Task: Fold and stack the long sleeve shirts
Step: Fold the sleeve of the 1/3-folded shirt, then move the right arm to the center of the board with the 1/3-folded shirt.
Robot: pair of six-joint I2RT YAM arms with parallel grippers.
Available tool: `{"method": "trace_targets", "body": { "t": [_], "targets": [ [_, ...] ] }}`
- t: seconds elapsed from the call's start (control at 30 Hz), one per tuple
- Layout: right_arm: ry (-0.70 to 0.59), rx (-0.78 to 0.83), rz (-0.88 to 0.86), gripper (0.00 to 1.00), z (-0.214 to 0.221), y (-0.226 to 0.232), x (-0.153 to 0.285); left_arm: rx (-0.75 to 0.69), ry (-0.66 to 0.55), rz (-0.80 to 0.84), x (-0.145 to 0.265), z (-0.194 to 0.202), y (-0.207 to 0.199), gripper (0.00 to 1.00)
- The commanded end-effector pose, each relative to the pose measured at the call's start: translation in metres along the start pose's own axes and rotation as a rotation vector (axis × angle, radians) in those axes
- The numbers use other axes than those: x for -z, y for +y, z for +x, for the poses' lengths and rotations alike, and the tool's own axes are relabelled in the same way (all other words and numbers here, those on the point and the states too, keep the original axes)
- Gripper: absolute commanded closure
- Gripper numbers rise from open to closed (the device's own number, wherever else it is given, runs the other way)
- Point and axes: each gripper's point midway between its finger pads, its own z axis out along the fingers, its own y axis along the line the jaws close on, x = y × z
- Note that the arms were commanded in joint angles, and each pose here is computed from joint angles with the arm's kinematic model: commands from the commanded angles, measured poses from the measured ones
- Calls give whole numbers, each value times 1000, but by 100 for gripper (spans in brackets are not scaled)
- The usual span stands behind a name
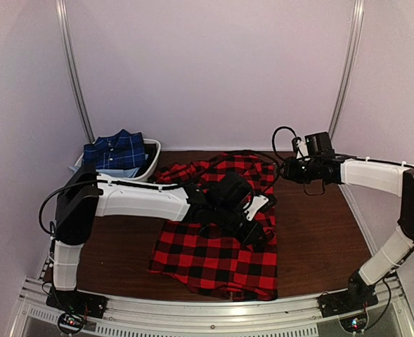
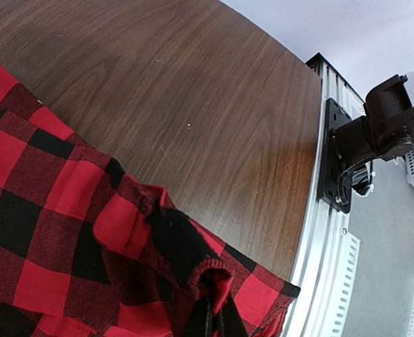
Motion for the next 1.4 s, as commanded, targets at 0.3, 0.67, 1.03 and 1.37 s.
{"method": "trace_targets", "body": {
  "t": [0.3, 0.67, 1.03, 1.37],
  "targets": [
    [-21, 20, 38, 65, 6, -13, 8, -57, 60, -7, -7, 16, -1, 100],
    [-6, 26, 45, 65, 11, -15, 5, -66, 103, 39, -11, 24, -10, 72],
    [33, 41, 65, 63, 24, -23, 1, -54, -30, 35, 22, -23, -18, 32],
    [89, 23, 65, 63, 31, -32, -49, 329, -125, -295, 96, -14, 128, 35]
  ]
}}
